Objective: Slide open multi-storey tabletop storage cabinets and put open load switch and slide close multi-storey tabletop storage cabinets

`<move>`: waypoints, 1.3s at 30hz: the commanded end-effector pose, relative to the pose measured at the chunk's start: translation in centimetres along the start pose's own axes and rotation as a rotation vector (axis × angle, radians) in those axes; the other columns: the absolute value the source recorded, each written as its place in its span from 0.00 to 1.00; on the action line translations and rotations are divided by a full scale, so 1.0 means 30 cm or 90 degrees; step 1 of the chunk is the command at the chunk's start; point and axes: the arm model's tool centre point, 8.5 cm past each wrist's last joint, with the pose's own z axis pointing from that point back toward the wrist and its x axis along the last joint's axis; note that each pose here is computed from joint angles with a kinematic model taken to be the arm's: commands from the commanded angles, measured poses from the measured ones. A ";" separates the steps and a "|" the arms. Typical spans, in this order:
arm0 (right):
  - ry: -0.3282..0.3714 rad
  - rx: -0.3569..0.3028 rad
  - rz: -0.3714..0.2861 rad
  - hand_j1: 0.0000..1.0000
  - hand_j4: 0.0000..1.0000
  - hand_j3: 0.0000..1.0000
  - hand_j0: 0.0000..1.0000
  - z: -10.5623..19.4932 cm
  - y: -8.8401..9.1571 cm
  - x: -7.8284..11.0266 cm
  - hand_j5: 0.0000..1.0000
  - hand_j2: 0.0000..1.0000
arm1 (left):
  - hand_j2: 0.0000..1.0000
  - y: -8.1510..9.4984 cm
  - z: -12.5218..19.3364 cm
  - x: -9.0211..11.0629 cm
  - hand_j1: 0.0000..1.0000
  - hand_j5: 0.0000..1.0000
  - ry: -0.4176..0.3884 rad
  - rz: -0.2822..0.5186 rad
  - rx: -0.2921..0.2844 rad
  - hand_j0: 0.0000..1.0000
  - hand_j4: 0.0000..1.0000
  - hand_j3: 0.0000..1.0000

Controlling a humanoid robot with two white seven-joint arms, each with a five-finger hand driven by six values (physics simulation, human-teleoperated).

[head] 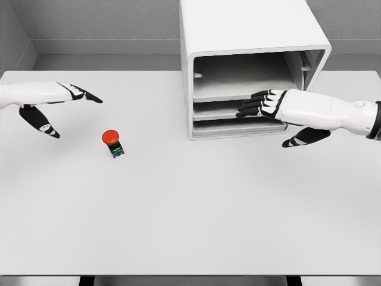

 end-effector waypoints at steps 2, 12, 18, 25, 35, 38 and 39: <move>-0.014 -0.011 -0.009 1.00 1.00 1.00 1.00 -0.029 0.002 0.008 1.00 1.00 | 1.00 0.009 -0.018 0.045 1.00 1.00 -0.028 -0.008 0.000 1.00 1.00 1.00; 0.017 -0.014 0.033 1.00 1.00 1.00 1.00 0.018 -0.092 -0.022 1.00 1.00 | 1.00 -0.023 -0.120 0.093 1.00 1.00 -0.062 -0.028 -0.027 1.00 1.00 1.00; 0.012 0.103 0.050 1.00 1.00 1.00 1.00 -0.003 -0.018 -0.014 1.00 1.00 | 1.00 -0.050 -0.197 0.116 1.00 1.00 -0.080 -0.037 -0.043 1.00 1.00 1.00; -0.024 0.140 0.100 1.00 1.00 1.00 1.00 -0.117 -0.015 0.004 1.00 1.00 | 1.00 -0.085 -0.235 0.129 1.00 1.00 -0.091 -0.033 -0.054 1.00 1.00 1.00; -0.023 0.077 0.030 1.00 1.00 1.00 1.00 -0.081 -0.076 -0.013 1.00 1.00 | 1.00 -0.127 -0.270 0.094 1.00 1.00 -0.072 -0.025 -0.071 1.00 1.00 1.00; -0.019 0.076 0.026 1.00 1.00 1.00 1.00 -0.089 -0.075 -0.028 1.00 1.00 | 1.00 -0.125 -0.278 0.095 1.00 1.00 -0.073 -0.024 -0.070 1.00 1.00 1.00; -0.020 0.075 0.026 1.00 1.00 1.00 1.00 -0.091 -0.077 -0.027 1.00 1.00 | 1.00 -0.125 -0.278 0.095 1.00 1.00 -0.073 -0.024 -0.070 1.00 1.00 1.00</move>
